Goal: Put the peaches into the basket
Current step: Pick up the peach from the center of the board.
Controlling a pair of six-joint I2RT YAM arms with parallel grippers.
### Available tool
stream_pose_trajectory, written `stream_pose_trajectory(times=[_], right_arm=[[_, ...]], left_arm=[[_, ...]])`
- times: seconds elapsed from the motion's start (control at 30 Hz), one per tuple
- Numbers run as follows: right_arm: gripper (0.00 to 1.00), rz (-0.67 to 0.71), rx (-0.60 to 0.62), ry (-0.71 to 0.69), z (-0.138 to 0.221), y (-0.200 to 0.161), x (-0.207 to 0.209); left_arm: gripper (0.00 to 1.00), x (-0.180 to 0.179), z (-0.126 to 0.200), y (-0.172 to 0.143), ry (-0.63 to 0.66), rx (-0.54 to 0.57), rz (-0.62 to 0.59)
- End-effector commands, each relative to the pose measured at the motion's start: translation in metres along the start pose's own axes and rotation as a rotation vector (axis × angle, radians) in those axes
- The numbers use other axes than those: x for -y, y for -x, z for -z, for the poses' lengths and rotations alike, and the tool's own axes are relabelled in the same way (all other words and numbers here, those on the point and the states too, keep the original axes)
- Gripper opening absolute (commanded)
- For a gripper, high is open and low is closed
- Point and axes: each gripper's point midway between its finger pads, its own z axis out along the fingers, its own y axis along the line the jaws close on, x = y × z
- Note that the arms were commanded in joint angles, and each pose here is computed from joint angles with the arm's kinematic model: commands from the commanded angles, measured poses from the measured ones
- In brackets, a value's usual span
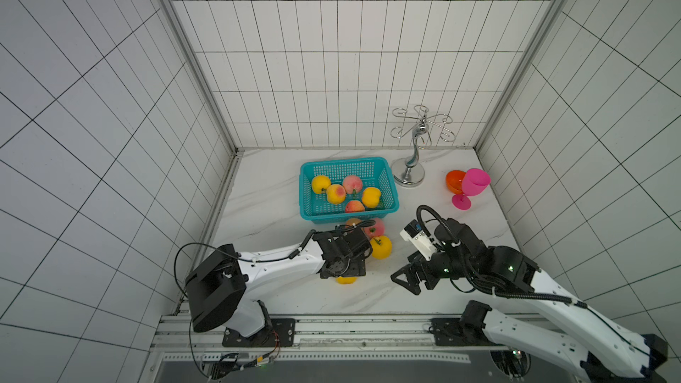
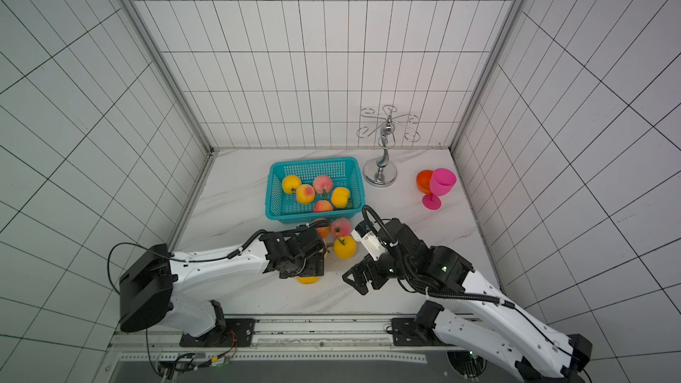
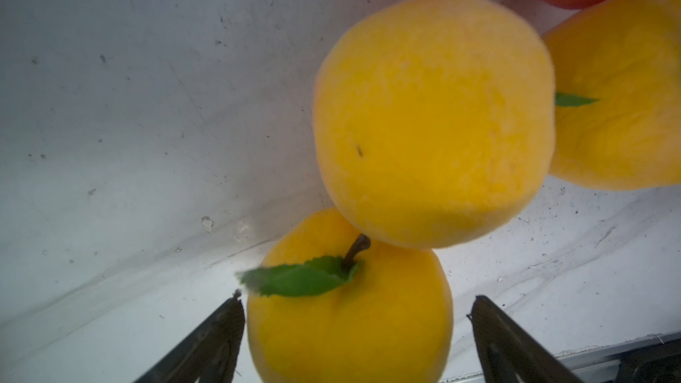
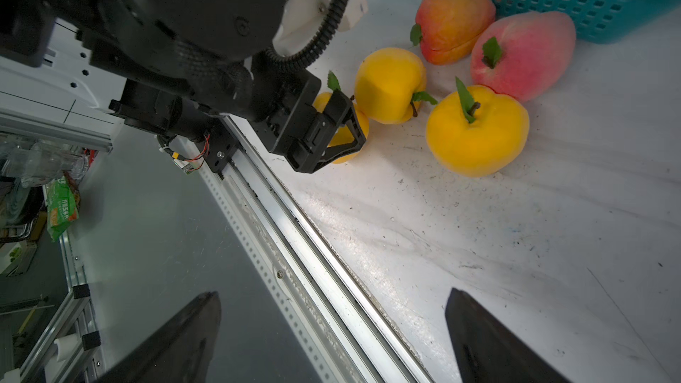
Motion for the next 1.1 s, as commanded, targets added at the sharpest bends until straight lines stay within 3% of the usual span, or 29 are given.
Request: stream_pose_trajectory(times=[0.0,0.53,1.07], right_arm=[[0.99,0.058,0.017,0.067,-0.002,-0.002,-0.010],[0.99,0.033,0.035,0.008,0.001,-0.001,0.000],[0.99,0.030,0.078,-0.028,0.010,0.019,-0.001]], left_arm=[[0.90,0.008,-0.001,0.004,-0.008,0.012,0.002],[0.78,0.000,-0.003,0.002,0.018,0.006,-0.002],[0.77,0.002,0.067,0.031,-0.012,0.125,-0.015]])
